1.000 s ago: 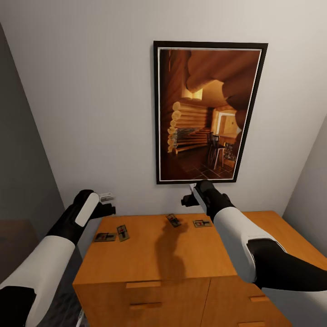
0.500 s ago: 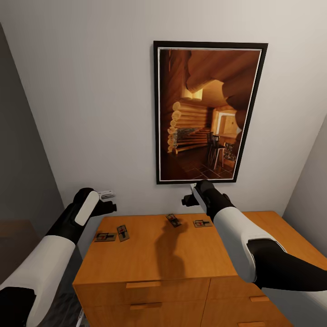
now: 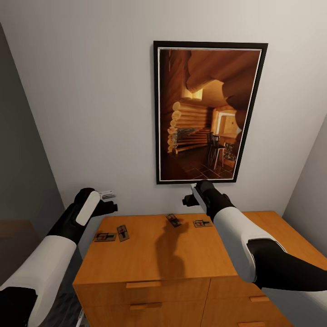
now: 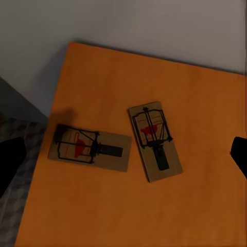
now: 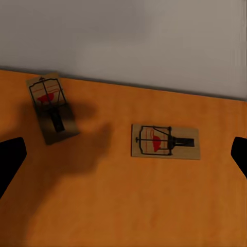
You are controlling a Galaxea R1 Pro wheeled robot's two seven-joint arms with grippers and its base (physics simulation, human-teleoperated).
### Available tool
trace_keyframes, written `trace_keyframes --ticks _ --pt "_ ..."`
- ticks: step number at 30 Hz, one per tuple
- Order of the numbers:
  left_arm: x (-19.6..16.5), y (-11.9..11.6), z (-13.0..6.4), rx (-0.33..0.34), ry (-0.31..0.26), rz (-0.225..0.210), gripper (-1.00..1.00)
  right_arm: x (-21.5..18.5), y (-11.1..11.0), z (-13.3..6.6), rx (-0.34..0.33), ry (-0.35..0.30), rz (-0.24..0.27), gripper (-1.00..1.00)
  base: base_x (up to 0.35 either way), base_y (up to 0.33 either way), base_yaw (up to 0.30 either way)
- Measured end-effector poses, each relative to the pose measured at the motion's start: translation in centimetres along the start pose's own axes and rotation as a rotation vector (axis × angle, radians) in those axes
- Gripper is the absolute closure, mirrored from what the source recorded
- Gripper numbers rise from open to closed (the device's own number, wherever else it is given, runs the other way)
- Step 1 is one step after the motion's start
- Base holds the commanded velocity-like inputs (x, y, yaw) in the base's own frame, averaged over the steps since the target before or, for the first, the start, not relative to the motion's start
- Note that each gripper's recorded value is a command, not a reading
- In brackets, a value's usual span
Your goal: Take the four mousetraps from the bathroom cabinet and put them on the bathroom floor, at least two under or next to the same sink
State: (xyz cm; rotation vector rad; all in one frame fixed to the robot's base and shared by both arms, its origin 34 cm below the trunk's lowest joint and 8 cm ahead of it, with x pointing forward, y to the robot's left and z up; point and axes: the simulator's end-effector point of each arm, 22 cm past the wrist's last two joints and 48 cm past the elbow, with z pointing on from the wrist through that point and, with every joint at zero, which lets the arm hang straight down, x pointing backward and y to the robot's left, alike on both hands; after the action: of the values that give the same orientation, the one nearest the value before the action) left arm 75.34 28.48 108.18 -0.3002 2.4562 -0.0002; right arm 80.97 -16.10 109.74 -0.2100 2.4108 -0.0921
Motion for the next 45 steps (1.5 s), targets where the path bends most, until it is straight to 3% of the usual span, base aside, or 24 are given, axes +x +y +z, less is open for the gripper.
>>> trace_keyframes --ticks 19,45 --pt "0.6 -1.9 0.1 0.031 0.011 0.010 -1.00 0.0 -0.1 0.0 0.004 0.001 0.000 -1.00 0.000 0.000 0.000" --pt "0.8 -2.2 0.1 0.032 0.014 0.015 -1.00 -1.1 0.0 -0.5 -0.002 -0.027 -0.002 -1.00 0.000 0.000 0.000"
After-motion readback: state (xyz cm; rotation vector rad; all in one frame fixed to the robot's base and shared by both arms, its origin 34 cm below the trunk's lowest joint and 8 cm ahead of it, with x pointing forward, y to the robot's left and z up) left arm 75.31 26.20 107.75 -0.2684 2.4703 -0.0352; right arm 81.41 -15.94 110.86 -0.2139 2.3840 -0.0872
